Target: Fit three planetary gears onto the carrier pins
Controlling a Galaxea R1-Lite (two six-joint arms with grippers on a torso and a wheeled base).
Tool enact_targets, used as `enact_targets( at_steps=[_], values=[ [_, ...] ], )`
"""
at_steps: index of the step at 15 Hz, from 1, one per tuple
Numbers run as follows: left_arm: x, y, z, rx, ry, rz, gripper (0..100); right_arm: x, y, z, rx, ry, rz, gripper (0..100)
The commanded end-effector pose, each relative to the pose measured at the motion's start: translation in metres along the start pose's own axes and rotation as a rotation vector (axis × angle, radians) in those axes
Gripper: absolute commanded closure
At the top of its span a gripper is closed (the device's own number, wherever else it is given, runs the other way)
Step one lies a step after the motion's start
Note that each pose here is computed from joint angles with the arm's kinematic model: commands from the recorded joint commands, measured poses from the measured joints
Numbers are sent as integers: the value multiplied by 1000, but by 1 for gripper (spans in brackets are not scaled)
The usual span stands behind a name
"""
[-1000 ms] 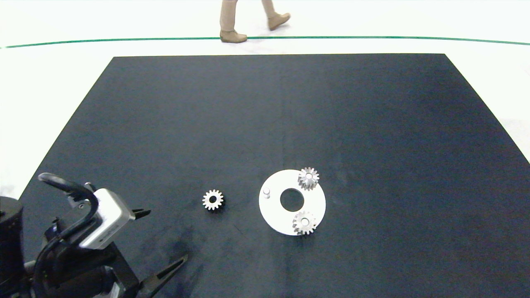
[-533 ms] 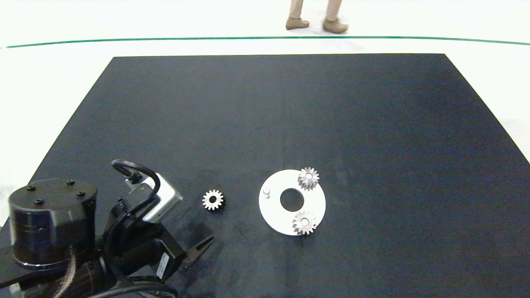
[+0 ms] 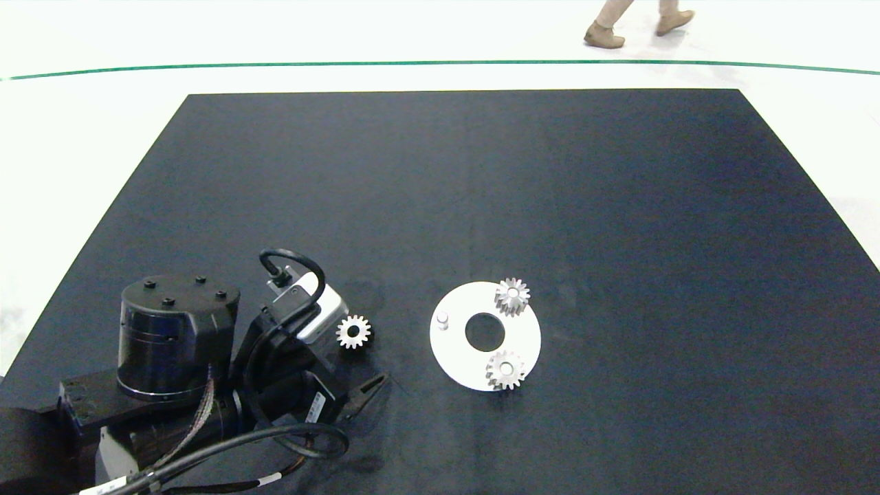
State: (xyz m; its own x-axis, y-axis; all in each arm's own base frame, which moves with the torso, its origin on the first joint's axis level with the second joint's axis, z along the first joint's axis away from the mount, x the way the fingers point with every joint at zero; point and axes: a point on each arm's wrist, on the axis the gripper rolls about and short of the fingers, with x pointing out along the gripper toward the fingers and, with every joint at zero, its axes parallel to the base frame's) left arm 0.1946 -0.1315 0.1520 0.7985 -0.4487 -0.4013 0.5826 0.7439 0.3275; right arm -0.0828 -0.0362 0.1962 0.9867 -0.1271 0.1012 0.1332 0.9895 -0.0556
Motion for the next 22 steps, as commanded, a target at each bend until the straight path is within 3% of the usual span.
enact_targets(
  at_steps=[1,7,22],
  values=[
    [11,3,3,1,5,8,0,-1,-1,0,1,-6,-4,0],
    [26,7,1,-5,37,16,2,-4,-2,-1,8,-22,-1,0],
    [26,14,-3,-14,43,30,32,-4,-2,-1,8,-22,-2,0]
  ],
)
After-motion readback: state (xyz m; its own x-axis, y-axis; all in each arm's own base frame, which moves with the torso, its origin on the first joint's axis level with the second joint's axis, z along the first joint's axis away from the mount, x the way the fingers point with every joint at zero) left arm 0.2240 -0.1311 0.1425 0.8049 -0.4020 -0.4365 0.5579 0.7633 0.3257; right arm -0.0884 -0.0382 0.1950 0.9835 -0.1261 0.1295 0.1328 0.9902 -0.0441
